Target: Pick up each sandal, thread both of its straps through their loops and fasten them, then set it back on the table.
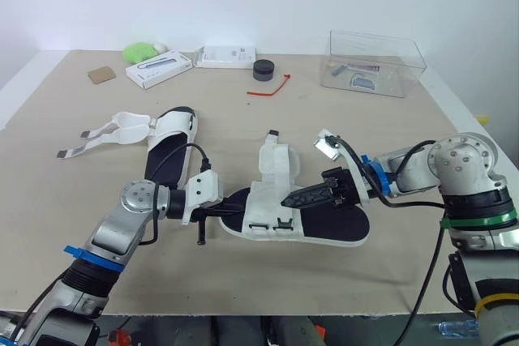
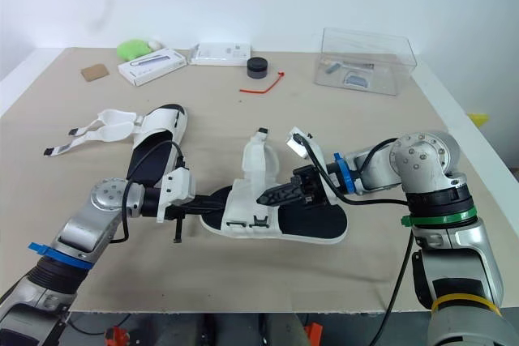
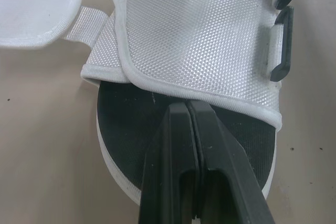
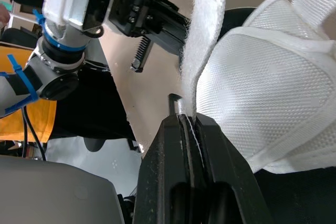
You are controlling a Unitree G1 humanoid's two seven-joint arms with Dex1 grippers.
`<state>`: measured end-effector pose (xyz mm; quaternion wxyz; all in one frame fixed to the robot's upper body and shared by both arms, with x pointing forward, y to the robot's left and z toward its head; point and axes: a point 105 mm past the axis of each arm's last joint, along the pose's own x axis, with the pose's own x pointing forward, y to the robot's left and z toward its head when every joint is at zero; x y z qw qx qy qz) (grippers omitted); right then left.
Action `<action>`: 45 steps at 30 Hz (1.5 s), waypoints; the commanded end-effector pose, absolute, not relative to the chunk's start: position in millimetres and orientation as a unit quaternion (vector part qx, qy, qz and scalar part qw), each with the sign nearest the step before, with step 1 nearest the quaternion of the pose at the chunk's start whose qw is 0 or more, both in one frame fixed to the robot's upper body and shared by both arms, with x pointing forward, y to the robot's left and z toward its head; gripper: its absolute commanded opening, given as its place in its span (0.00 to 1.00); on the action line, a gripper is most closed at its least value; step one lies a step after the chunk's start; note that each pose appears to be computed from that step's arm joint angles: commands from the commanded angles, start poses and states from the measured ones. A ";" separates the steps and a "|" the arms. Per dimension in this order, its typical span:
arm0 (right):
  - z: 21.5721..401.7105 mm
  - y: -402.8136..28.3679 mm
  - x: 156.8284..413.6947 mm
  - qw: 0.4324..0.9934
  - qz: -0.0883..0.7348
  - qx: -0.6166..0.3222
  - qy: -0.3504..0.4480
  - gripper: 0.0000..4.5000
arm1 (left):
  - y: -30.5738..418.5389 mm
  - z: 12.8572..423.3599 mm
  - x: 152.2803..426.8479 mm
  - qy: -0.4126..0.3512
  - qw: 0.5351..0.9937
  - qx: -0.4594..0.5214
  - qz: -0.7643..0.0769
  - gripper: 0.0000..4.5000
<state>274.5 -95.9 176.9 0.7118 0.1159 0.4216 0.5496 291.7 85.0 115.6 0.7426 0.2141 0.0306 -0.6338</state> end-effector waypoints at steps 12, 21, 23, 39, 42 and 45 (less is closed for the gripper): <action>174.3 -95.0 271.6 0.733 0.530 0.115 0.410 0.00 | 84.9 117.4 294.9 0.027 0.741 0.225 -0.632 0.00; 178.1 -93.7 261.5 0.729 0.539 0.115 0.407 0.00 | 85.2 116.5 297.1 0.027 0.742 0.229 -0.629 0.00; 179.1 -91.2 258.3 0.726 0.545 0.112 0.405 0.00 | 85.2 116.0 297.5 0.027 0.742 0.230 -0.629 0.00; 168.2 -88.8 255.3 0.746 0.508 0.111 0.416 0.00 | 83.5 114.9 299.6 0.026 0.743 0.233 -0.626 0.00; 164.6 -91.3 253.7 0.749 0.501 0.103 0.422 0.00 | 83.2 114.7 300.1 0.026 0.744 0.234 -0.626 0.00; 162.7 -92.0 250.0 0.747 0.501 0.096 0.427 0.00 | 82.9 114.4 300.4 0.026 0.744 0.235 -0.625 0.00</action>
